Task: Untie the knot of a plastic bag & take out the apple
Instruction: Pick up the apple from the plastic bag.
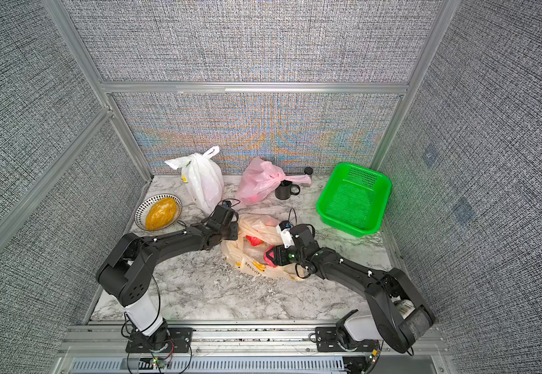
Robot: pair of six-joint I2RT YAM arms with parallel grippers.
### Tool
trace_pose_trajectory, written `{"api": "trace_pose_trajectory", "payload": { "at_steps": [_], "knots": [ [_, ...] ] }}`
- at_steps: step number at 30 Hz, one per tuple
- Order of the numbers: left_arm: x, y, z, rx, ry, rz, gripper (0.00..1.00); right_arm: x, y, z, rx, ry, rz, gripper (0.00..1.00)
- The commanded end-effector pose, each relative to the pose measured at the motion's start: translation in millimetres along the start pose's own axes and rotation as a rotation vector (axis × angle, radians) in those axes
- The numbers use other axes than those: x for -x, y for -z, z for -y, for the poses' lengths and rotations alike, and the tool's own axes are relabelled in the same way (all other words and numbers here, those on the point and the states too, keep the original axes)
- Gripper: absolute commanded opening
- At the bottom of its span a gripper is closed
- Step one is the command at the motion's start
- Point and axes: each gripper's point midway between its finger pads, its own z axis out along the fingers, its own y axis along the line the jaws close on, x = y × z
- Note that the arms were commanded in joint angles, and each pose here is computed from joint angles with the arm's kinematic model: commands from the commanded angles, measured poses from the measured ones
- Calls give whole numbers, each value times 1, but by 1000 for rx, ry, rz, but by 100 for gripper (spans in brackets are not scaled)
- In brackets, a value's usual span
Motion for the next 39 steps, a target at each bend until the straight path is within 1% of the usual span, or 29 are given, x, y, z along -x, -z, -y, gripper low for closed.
{"api": "trace_pose_trajectory", "payload": {
  "at_steps": [1, 4, 6, 8, 10, 12, 15, 18, 19, 25, 28, 31, 39],
  "knots": [
    [6, 2, -2, 18, -9, 22, 48, -5, -6, 12, -52, -10, -2, 46],
    [7, 4, 1, 11, -14, 26, 47, -7, -11, 14, -67, -3, -19, 47],
    [7, 5, 3, 8, -18, 28, 48, -7, -13, 12, -76, 12, -36, 55],
    [9, 8, 6, 2, -25, 33, 48, -4, -12, 5, -82, 37, -43, 67],
    [10, 9, 9, -3, -29, 36, 48, 1, -9, -1, -90, 56, -38, 74],
    [11, 10, 11, -6, -33, 39, 48, 10, -4, -8, -94, 72, -26, 78],
    [11, 10, 14, -11, -41, 37, 48, 23, 4, -17, -106, 95, -1, 81],
    [11, 9, 16, -14, -45, 36, 48, 32, 8, -21, -117, 110, -2, 84],
    [12, 10, 16, -15, -46, 37, 48, 40, 11, -26, -115, 122, 13, 84],
    [11, 9, 17, -16, -50, 33, 48, 48, 12, -44, -136, 203, 16, 84],
    [11, 9, 18, -17, -52, 34, 48, 54, 12, -55, -105, 223, 38, 84],
    [11, 8, 18, -17, -52, 31, 48, 48, -1, -53, -111, 223, -8, 84],
    [11, 8, 19, -19, -54, 31, 48, 35, -33, -37, -151, 217, -66, 84]
  ]
}}
